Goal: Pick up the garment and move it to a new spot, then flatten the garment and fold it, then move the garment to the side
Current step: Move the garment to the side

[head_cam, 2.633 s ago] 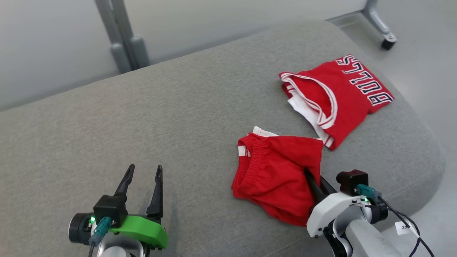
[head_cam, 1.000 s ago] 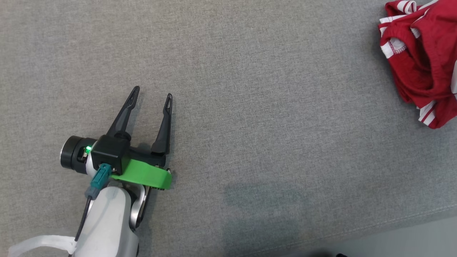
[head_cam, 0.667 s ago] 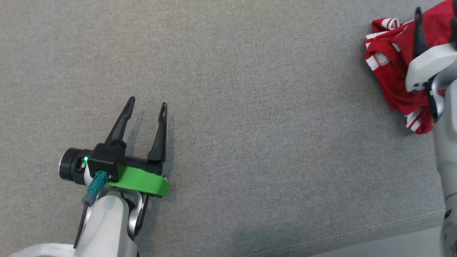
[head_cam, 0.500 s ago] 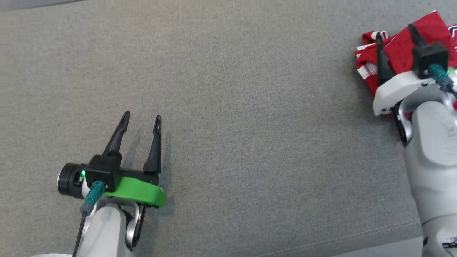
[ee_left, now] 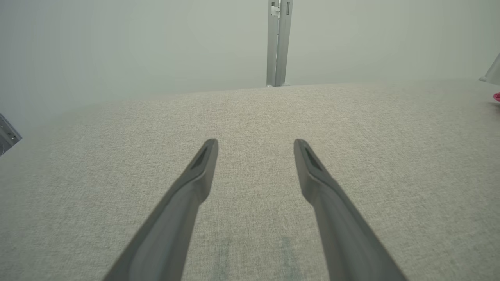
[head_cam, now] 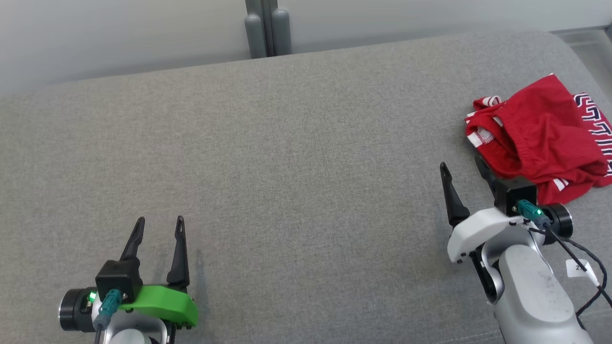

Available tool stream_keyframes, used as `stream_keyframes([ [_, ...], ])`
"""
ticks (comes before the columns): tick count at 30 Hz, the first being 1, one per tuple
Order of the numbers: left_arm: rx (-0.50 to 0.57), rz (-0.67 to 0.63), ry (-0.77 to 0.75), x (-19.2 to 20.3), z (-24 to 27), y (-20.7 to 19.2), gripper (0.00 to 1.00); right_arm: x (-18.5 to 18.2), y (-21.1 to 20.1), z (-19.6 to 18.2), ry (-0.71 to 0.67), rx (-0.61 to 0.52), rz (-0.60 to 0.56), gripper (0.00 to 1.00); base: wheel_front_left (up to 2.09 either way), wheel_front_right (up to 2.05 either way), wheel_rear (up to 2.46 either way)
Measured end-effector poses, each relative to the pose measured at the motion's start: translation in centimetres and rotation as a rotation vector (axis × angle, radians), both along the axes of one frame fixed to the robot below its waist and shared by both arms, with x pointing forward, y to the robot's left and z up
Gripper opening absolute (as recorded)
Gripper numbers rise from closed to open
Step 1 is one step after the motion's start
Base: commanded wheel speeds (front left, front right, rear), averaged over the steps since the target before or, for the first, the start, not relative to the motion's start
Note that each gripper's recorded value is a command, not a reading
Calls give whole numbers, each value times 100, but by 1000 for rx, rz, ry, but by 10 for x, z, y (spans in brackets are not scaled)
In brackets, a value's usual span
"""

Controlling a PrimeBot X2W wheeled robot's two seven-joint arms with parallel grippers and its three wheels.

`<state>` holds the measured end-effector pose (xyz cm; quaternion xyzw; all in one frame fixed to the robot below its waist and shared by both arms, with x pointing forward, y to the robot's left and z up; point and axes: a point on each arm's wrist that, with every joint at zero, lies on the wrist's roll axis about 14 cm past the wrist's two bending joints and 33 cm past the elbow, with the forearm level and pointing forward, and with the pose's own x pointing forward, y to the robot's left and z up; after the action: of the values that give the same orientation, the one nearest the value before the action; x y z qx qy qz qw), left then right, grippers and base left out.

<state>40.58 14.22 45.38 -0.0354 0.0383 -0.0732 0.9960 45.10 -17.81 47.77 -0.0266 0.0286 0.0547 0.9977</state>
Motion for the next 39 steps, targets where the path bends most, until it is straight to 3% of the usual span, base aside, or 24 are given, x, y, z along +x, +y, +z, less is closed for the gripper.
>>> stream_keyframes([
  [15, 4, 116, 4, -42, 3, 33, 100, -43, 16, 17, -57, 103, 8, 100, 0, 0, 0],
  [39, -13, 179, -6, -43, 8, 47, 100, -64, 20, 21, -78, 123, 18, 100, 0, 0, 0],
])
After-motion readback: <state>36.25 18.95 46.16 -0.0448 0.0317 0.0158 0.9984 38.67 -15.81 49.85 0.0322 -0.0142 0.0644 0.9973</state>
